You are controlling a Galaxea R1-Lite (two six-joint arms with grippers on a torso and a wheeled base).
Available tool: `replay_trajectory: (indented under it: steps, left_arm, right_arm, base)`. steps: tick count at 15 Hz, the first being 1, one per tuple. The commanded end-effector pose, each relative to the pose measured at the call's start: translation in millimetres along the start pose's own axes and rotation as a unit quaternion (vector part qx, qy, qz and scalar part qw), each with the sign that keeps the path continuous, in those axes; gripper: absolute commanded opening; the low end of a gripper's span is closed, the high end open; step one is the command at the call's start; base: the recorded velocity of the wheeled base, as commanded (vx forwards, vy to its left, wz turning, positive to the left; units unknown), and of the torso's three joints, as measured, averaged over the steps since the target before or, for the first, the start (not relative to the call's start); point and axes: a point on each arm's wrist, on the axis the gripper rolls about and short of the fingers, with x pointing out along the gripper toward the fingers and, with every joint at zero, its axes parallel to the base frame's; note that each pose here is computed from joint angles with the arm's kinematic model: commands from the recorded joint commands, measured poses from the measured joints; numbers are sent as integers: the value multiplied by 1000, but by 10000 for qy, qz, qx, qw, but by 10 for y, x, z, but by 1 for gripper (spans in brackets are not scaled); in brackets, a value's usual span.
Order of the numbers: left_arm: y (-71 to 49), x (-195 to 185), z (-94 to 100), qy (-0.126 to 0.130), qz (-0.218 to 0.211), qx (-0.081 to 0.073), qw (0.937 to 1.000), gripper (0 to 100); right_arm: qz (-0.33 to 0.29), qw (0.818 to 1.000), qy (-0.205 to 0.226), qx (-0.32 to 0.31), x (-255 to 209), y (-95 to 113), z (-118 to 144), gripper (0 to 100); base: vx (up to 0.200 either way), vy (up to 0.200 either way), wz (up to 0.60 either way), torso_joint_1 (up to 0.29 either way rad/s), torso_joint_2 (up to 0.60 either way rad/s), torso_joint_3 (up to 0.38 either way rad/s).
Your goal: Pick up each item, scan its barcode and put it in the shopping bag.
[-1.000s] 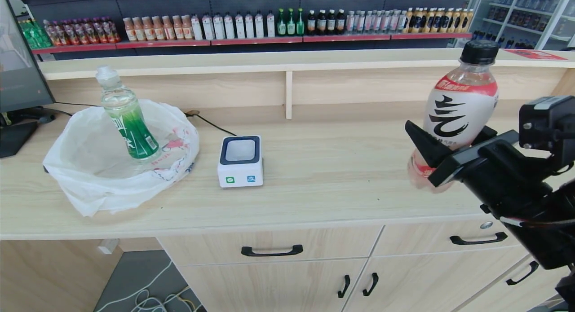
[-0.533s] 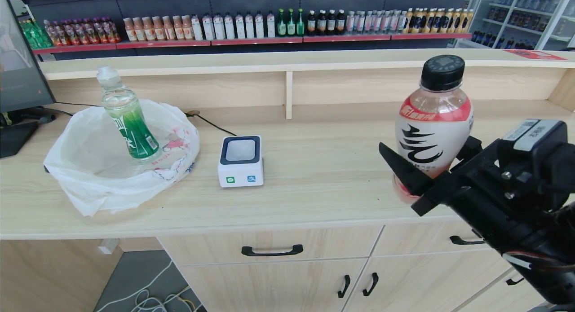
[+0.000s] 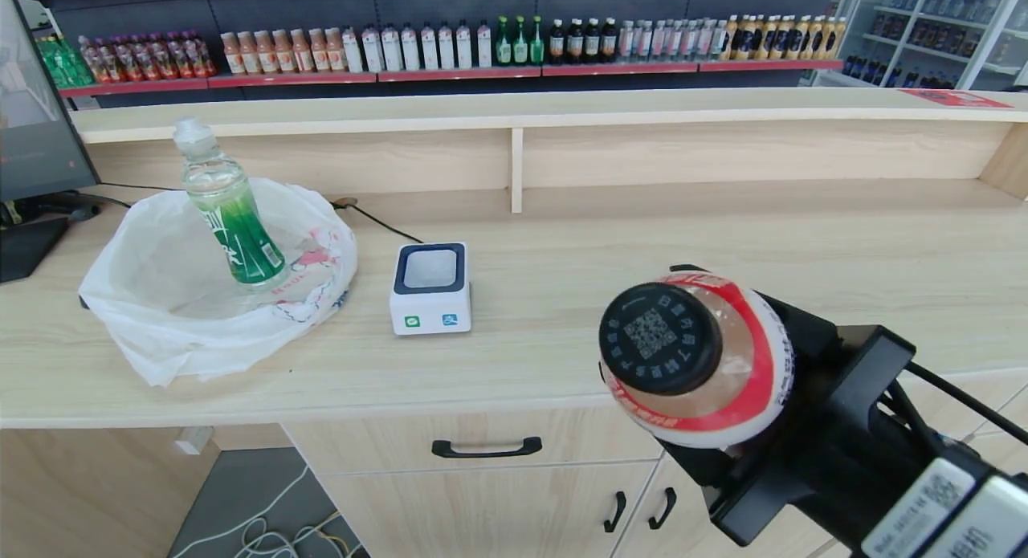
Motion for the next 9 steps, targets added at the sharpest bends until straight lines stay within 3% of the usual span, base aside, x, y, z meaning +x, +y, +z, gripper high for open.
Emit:
replay_trajectory:
  steps: [1, 6, 9]
  left_arm:
    - [0, 0, 0, 0, 5, -1, 10000, 100]
    - [0, 0, 0, 0, 5, -1, 10000, 100]
    - [0, 0, 0, 0, 5, -1, 10000, 100]
  right_arm:
    - [138, 9997, -71, -168, -94, 20, 21, 0]
    - [480, 9951, -256, -821, -276, 119, 88, 0]
    - [837, 9868, -939, -1020, -195, 291, 268, 0]
  base:
    - [0, 0, 0, 0, 0, 0]
    - [0, 0, 0, 0, 0, 0]
    - [0, 0, 0, 0, 0, 0]
